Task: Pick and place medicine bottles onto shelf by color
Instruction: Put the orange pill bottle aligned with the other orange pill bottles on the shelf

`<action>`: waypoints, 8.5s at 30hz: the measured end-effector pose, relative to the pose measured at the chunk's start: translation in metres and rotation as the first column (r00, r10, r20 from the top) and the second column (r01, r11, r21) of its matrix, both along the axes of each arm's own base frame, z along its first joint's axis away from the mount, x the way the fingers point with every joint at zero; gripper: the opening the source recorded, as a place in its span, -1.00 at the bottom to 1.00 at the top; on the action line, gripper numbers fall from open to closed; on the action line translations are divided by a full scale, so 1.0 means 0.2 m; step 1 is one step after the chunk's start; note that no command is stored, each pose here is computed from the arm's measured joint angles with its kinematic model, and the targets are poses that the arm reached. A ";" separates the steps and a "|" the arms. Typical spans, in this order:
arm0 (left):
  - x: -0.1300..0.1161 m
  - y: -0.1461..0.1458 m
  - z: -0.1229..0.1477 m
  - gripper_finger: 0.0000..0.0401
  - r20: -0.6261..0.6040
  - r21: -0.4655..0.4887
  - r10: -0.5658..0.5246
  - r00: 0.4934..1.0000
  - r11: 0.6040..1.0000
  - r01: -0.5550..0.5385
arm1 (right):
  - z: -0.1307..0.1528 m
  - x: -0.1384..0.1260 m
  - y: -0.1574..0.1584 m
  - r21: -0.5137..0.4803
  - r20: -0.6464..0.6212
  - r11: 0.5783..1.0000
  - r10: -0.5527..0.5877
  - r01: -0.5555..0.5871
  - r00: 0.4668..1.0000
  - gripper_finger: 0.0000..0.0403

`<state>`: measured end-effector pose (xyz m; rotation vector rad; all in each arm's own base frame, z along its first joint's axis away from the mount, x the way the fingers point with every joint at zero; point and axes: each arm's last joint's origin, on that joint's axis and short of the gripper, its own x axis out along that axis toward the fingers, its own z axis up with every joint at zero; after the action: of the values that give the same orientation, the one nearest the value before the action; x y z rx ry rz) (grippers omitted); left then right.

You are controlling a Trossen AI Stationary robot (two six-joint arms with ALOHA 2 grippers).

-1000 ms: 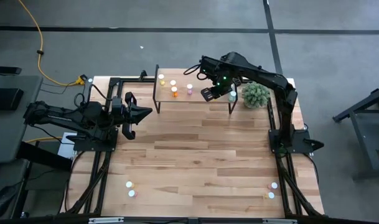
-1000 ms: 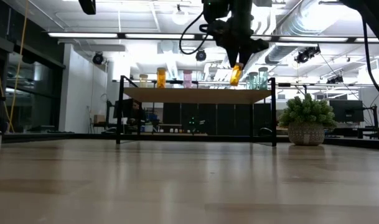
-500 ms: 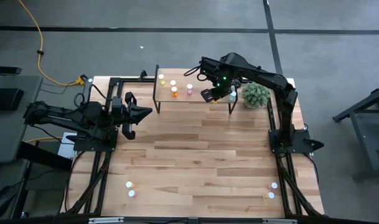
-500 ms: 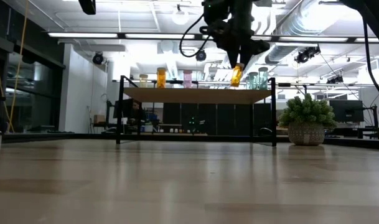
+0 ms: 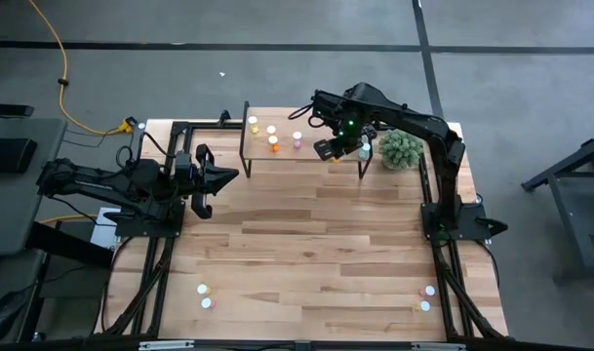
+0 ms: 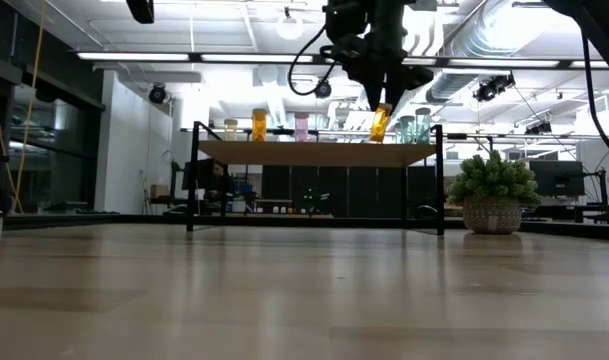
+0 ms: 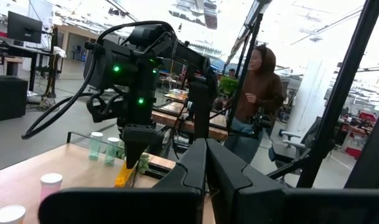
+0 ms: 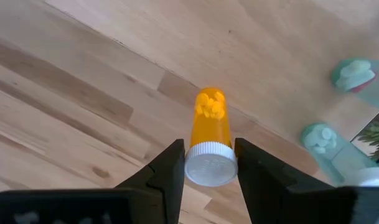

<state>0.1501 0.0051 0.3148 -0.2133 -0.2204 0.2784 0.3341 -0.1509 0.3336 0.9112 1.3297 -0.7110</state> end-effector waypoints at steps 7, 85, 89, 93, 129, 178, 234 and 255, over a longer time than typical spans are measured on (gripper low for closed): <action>0.00 0.00 0.00 -1.00 0.000 0.000 0.000 1.000 1.000 0.000 | 0.00 0.00 -0.01 -0.030 -0.014 0.999 -0.019 0.019 1.000 -0.39; 0.00 0.00 0.00 -1.00 -0.003 0.008 0.007 1.000 1.000 -0.007 | 0.01 0.01 -0.16 -0.186 0.056 0.982 -0.002 0.012 0.998 -0.38; 0.00 0.00 0.00 -1.00 -0.003 0.008 0.007 1.000 1.000 -0.006 | 0.01 0.02 -0.16 -0.182 0.062 0.983 -0.006 0.017 0.998 -0.38; 0.00 0.00 0.00 -1.00 -0.003 0.008 0.007 1.000 1.000 -0.007 | 0.01 0.02 -0.16 -0.184 0.064 0.983 -0.001 0.013 0.998 -0.38; 0.00 0.00 0.00 -1.00 -0.016 0.052 0.012 1.000 0.999 -0.011 | 0.02 0.04 -0.17 -0.202 0.121 0.978 0.083 -0.057 0.989 -0.38; 0.00 0.01 0.00 -1.00 -0.021 0.055 0.064 0.998 0.997 -0.062 | 0.16 -0.23 0.38 -0.529 0.279 0.827 0.381 -0.190 0.881 0.36; -0.01 0.02 0.00 -1.00 -0.009 0.004 0.109 0.994 0.994 -0.109 | -0.31 0.04 0.34 -0.696 0.342 0.597 -0.211 0.398 0.916 -0.24; -0.01 0.01 0.00 -1.00 -0.008 -0.002 0.107 0.994 0.994 -0.107 | -0.31 0.03 0.31 -0.689 0.340 0.601 -0.226 0.406 0.913 -0.35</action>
<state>0.1490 0.0081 0.3147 -0.2030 -0.2245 0.3858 0.3400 -0.0884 0.2710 0.5074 0.5459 -1.2836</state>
